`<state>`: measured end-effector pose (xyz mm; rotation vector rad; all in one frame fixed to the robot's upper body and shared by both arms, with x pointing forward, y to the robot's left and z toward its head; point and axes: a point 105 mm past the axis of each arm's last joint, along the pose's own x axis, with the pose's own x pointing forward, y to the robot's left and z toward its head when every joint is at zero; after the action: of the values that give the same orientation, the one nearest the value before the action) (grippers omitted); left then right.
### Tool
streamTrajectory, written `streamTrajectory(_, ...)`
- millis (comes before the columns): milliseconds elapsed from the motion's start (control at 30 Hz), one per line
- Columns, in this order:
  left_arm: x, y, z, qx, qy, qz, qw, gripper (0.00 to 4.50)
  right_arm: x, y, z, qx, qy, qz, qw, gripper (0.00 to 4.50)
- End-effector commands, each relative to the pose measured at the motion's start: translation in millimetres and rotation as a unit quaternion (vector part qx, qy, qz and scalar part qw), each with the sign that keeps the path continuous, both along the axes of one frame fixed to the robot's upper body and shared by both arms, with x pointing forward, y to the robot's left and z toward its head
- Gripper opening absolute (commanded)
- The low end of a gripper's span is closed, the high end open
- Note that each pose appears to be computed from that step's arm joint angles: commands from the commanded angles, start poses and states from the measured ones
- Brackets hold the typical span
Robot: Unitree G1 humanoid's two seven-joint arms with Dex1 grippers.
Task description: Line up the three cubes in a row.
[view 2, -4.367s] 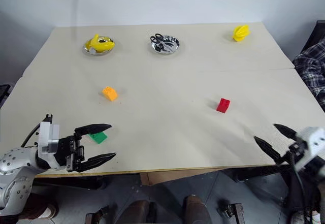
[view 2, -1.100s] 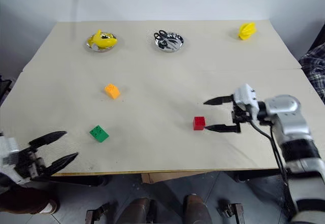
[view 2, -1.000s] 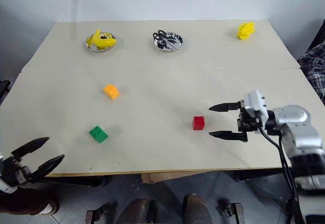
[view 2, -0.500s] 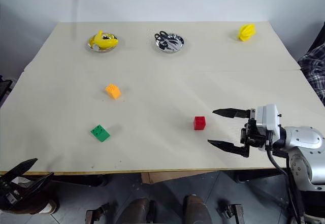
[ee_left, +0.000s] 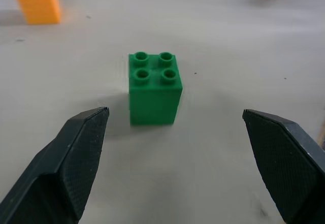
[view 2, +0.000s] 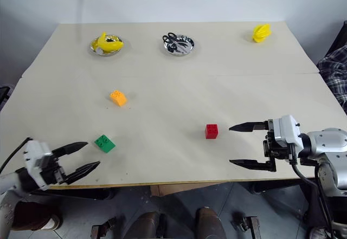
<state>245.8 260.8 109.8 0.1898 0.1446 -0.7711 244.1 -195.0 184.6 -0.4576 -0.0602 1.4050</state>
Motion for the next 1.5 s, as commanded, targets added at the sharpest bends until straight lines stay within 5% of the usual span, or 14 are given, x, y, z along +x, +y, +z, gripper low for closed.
streamTrajectory(33, 12.6, -0.6, -6.0, 0.015, 0.005, 0.012, 1.000, 4.50, -6.4, 4.5, 11.6, -0.010, -0.023, 0.027, 0.999, 4.48)
streamTrajectory(233, 23.0, -4.5, -10.4, 0.018, 0.006, -0.001, 1.000, 4.50, -8.9, 2.3, 9.5, -0.010, -0.019, 0.017, 1.000, 4.48)
streamTrajectory(633, 27.4, -6.7, -12.9, 0.002, -0.002, -0.018, 1.000, 1.43, -9.3, 4.2, 2.8, 0.008, -0.019, -0.006, 1.000, 4.50)
streamTrajectory(1000, 42.8, -33.9, 11.0, 0.016, -0.052, -0.121, 0.991, 1.43, -10.2, -7.3, 1.3, 0.022, -0.018, -0.056, 0.998, 4.50)
streamTrajectory(1233, 65.3, -123.8, 19.0, 0.090, -0.047, -0.304, 0.947, 1.43, -18.3, -30.8, 14.5, 0.044, -0.033, -0.139, 0.989, 4.50)
streamTrajectory(1500, 101.9, -200.6, 9.3, 0.142, -0.025, -0.367, 0.919, 1.43, -29.5, -26.0, 12.8, 0.049, -0.035, -0.161, 0.985, 4.50)
